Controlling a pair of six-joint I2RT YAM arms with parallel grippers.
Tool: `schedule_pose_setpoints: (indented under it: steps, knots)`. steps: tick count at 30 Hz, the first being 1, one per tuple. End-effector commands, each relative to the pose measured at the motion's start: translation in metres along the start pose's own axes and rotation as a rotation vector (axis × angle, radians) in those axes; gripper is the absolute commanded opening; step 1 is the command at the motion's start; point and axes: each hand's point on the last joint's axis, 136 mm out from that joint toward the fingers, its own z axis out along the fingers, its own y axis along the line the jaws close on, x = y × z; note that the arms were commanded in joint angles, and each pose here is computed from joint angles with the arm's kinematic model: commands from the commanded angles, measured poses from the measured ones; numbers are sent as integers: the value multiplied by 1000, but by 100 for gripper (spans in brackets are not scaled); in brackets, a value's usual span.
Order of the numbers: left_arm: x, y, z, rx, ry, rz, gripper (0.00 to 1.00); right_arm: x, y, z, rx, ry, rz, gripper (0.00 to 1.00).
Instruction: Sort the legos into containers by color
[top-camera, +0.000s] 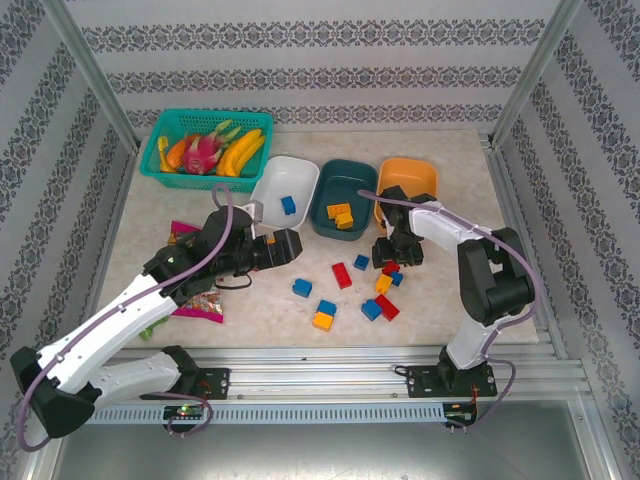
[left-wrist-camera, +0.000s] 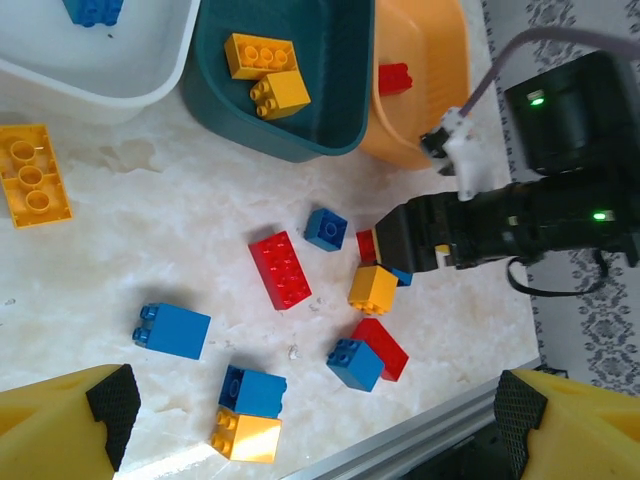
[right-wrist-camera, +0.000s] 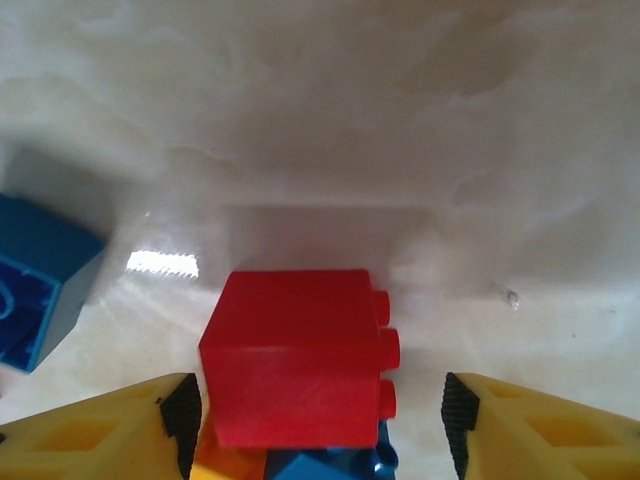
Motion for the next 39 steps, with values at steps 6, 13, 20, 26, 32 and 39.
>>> schedule_pose_setpoints:
  steps: [6, 13, 20, 26, 32, 39]
  knots:
    - [-1, -5, 5, 10, -12, -10, 93, -17, 1, 8, 2, -14, -11, 54]
    - [-3, -11, 7, 26, -12, -4, 93, -17, 2, -1, 6, -46, 5, 39]
    - [-30, -54, 11, 99, -25, 36, 93, -32, -3, -86, -7, -272, 85, 36]
    - [-64, -101, 34, 127, -23, 121, 93, -74, -15, -125, -49, -365, 166, 36]
    - [-81, -118, 75, 74, 24, 172, 93, -123, -22, -105, -105, -313, 224, 36]
    - [-86, -114, 111, 14, 49, 178, 93, -144, -26, -46, -139, -171, 266, 37]
